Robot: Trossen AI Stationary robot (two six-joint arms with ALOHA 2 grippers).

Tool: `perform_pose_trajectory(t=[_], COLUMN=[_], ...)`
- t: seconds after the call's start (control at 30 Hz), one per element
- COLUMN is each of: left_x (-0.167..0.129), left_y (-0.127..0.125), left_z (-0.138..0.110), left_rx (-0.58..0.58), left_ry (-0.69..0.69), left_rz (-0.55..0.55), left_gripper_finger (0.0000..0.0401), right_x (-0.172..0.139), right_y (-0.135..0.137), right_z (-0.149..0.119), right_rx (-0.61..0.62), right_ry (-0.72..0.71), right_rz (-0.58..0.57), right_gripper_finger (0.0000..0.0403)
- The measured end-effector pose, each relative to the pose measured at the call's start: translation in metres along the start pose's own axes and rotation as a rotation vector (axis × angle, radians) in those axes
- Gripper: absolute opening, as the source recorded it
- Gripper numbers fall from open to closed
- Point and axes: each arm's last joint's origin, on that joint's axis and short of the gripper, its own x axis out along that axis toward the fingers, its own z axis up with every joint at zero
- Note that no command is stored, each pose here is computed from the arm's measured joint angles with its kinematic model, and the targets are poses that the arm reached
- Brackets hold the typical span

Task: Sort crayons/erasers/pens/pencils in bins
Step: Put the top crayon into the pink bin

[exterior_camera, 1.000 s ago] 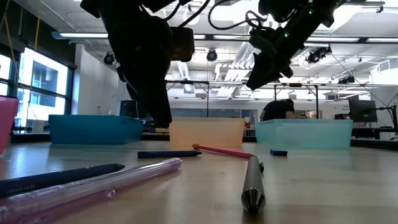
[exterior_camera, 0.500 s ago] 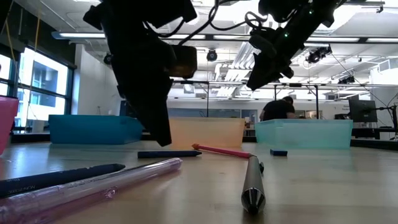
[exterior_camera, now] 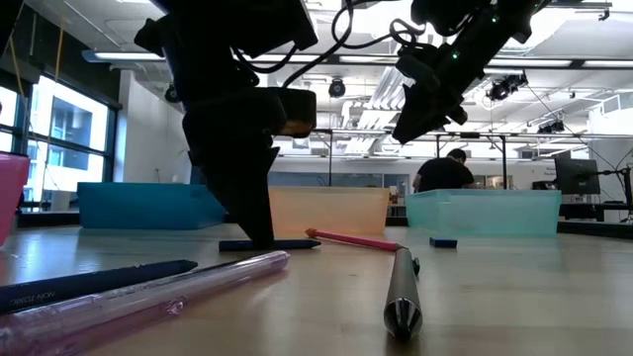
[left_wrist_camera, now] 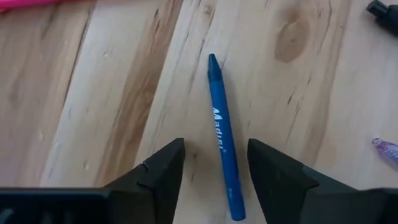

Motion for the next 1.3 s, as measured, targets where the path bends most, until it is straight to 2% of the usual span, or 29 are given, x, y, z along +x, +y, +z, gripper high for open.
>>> perform_pose_trajectory(t=[0.13,0.57,0.97,1.3], left_x=[0.001,0.001,-0.001,-0.028], left_y=[0.001,0.003,0.003,0.004], left_z=[-0.001,-0.003,-0.003,-0.002], left_rx=[0.003,0.128,0.184,0.199], left_ry=[0.004,0.031,0.034,0.014], left_rz=[0.019,0.033,0.016,-0.021], left_gripper_finger=[0.013,0.0012,0.0003,0.0002], right_x=[0.0,0.0,0.0,0.0], right_y=[0.0,0.0,0.0,0.0], right_z=[0.0,0.0,0.0,0.0], right_rx=[0.0,0.0,-0.004,-0.004], right_ry=[0.0,0.0,0.0,0.0], right_rz=[0.0,0.0,0.0,0.002], right_gripper_finger=[0.0096,0.0096,0.0096,0.0096])
